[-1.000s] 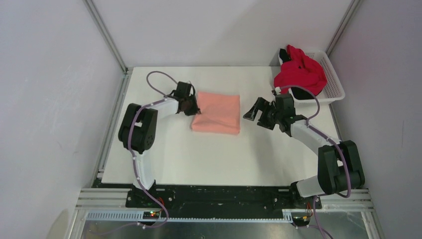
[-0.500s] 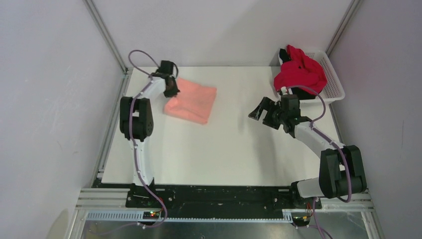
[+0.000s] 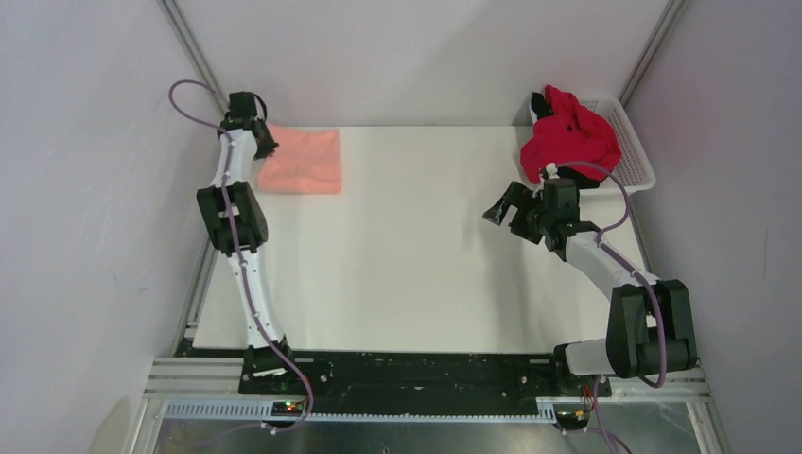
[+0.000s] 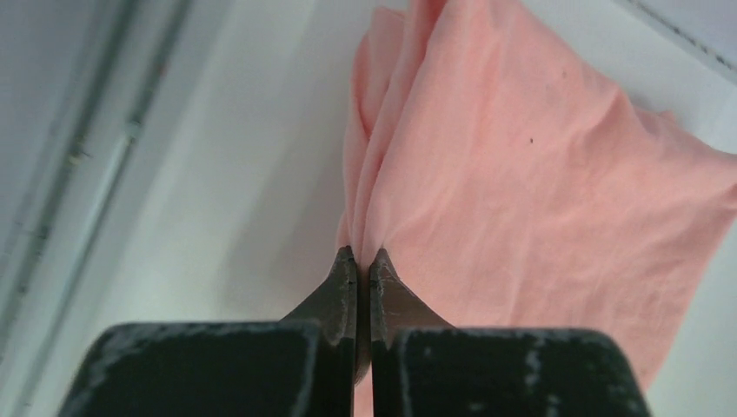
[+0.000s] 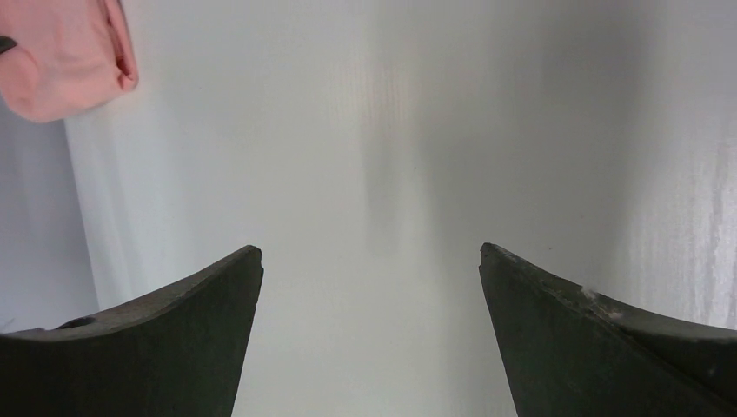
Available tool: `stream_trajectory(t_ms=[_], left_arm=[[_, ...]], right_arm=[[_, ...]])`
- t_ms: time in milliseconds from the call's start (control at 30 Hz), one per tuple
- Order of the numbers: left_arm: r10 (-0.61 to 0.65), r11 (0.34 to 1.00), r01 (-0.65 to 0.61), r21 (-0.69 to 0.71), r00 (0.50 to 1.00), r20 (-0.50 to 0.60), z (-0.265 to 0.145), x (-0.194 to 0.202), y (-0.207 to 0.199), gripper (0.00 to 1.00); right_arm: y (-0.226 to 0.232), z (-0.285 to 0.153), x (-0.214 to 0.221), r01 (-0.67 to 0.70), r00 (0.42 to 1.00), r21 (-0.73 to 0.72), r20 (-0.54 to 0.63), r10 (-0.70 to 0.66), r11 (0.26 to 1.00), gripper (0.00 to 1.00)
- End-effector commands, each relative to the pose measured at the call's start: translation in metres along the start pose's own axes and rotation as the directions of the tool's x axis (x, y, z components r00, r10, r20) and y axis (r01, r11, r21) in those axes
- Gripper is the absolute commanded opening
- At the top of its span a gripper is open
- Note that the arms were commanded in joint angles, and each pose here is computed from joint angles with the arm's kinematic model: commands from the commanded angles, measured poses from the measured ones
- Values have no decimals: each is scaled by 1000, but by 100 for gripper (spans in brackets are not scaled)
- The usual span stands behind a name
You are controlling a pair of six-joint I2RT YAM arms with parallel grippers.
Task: Fold and stack the t-shirts
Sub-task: Put the neatly folded tshirt into the corner of the board with the left arm, then reset both arms
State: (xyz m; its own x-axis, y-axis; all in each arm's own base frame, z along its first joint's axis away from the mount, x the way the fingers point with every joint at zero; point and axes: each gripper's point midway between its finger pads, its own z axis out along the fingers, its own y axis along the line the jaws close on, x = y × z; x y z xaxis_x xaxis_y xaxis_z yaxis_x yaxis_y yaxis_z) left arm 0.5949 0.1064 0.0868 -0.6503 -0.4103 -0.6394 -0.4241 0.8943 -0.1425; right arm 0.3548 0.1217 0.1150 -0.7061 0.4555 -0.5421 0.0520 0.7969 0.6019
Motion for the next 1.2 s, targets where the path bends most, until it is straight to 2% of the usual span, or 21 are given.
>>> stream_trajectory(t_ms=[0,167,267,333,367,400,433,500,600,700,733,767,800,867,967,1067,1133,1167], left_arm=[[78,992,-68,-104,993,93,-1,-35,21,0],[-7,990,31,-137,985,170,12,-66,57,0],[-43,992,68,-106,975,217,14,-83,65,2],[-49,992,77,-104,965,256,12,-94,66,16],[-54,991,85,-101,959,278,9,-100,66,32],[-58,992,88,-94,956,289,6,-104,65,49],[-60,993,87,-76,949,310,-3,-113,61,85],[-62,995,85,-53,937,343,-22,-126,53,98],[-41,998,59,-32,916,399,-71,-146,32,99],[-17,1000,17,5,922,388,-102,-136,5,100],[-43,996,7,93,918,394,-123,-138,-16,100],[-62,991,19,130,940,335,-113,-118,-22,100],[-106,975,37,220,946,307,-126,-111,-41,100],[-99,972,52,230,976,196,-119,-62,-57,100],[-8,989,-18,145,984,179,-135,-16,-76,100],[92,975,-123,184,981,168,-172,50,-112,100],[119,971,-155,183,973,196,-194,92,-117,100],[112,981,-140,138,975,191,-194,115,-108,100]], right_arm=[[-14,1,-5,18,999,65,34,-20,998,99],[-19,3,-4,19,999,85,31,-21,996,99],[-23,6,-1,18,1000,103,21,-20,995,99],[-22,7,1,17,1000,95,13,-18,995,99],[-21,8,2,17,1000,89,8,-18,996,99],[-19,8,3,21,1000,85,7,-22,996,99],[-19,8,3,23,1000,89,10,-24,996,99],[-19,7,3,25,1000,93,12,-27,995,99],[-18,4,1,28,999,107,27,-31,994,99],[-8,-4,-1,38,998,96,48,-43,995,99],[-9,-7,0,38,998,102,48,-43,994,100],[-3,-12,-2,46,997,91,64,-52,995,99],[-4,-15,1,41,997,97,64,-48,994,100],[1,-25,2,39,995,78,84,-46,996,100],[6,-44,1,35,990,60,132,-43,998,99],[-7,-57,15,28,988,94,146,-42,995,100],[-16,-67,22,21,983,114,178,-41,993,99],[-16,-74,21,19,977,107,207,-41,994,99]])
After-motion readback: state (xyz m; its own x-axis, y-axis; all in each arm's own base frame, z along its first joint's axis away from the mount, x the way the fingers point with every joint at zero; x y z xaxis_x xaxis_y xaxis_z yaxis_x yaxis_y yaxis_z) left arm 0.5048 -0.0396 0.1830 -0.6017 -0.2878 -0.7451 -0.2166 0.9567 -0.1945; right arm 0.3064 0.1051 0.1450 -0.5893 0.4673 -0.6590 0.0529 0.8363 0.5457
